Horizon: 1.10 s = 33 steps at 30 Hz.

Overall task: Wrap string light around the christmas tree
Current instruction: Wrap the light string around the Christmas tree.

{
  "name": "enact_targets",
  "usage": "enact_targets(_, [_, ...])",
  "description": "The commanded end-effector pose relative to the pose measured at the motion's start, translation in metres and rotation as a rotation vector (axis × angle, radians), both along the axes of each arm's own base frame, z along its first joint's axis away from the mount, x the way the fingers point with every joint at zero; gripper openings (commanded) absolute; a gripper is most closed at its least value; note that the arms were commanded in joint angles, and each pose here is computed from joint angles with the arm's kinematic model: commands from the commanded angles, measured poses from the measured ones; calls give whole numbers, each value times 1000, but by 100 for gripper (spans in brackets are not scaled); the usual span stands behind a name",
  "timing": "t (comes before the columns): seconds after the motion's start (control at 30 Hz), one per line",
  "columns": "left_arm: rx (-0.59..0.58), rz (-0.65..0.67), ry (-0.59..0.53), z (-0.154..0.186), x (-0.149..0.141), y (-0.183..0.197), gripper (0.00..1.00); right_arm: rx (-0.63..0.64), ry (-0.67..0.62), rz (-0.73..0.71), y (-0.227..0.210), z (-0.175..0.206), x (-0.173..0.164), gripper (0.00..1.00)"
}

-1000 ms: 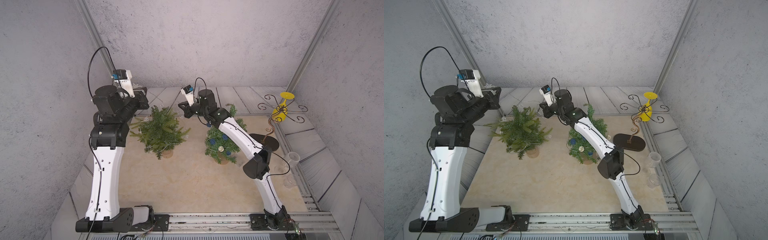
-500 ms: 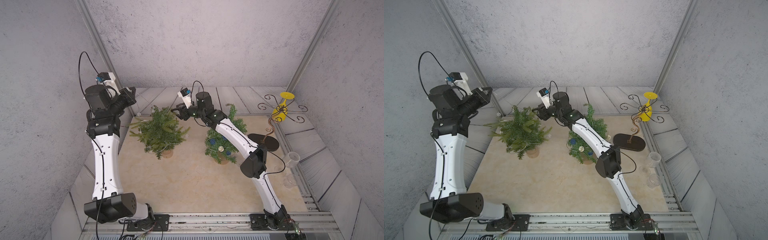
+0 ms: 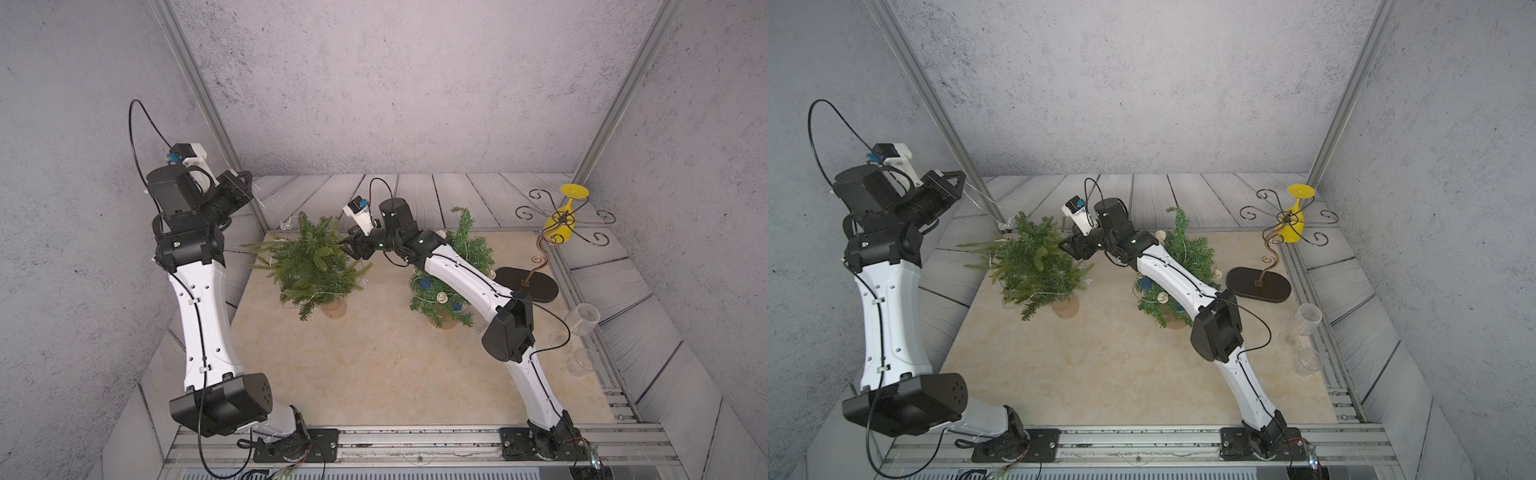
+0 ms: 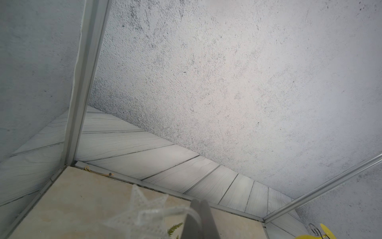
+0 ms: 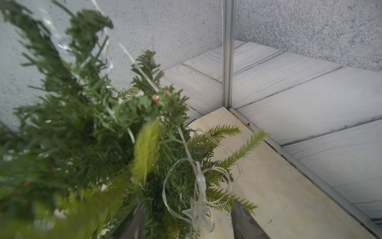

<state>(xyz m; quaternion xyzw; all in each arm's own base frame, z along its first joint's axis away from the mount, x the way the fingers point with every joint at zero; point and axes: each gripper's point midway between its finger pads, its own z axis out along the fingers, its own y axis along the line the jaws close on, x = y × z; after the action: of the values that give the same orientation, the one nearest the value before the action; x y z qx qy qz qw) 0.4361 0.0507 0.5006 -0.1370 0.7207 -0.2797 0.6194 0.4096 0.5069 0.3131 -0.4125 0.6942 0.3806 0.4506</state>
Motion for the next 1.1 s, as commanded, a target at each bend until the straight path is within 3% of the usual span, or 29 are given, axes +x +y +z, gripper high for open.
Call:
enact_targets(0.0, [-46, -82, -8, -10, 5, -11, 0, 90, -77, 11, -20, 70, -23, 66])
enact_targets(0.13, [-51, -129, 10, -16, 4, -19, 0, 88, -66, 4, -27, 71, -28, 66])
enact_targets(0.27, [-49, -73, 83, -39, 1, -12, 0, 98, -74, -25, -40, 80, -36, 68])
enact_targets(0.37, [-77, -87, 80, -36, -10, -16, 0, 102, -92, -29, -48, 87, -47, 71])
enact_targets(0.47, [-19, -20, 98, -33, -24, -10, 0, 88, -91, -28, -57, 88, -57, 72])
enact_targets(0.57, [-4, 1, 158, -50, -7, 2, 0, 110, -109, -31, -66, 97, -68, 74])
enact_targets(0.63, [-54, -93, 190, -67, 15, -4, 0, 112, -115, -22, -67, 100, -77, 75])
enact_targets(0.7, [-111, -173, 227, -81, 19, -15, 0, 94, -129, 15, -63, 100, -91, 75])
enact_targets(0.83, [-36, -42, 204, -74, -7, -11, 0, 2, -180, 23, -61, 88, -116, 78])
enact_targets(0.93, [9, 47, 175, -64, -31, -3, 0, 19, -201, 59, -63, 88, -136, 79])
enact_targets(1.07, [-18, -23, 134, -55, -42, -19, 0, 60, -239, 157, -54, 90, -169, 80])
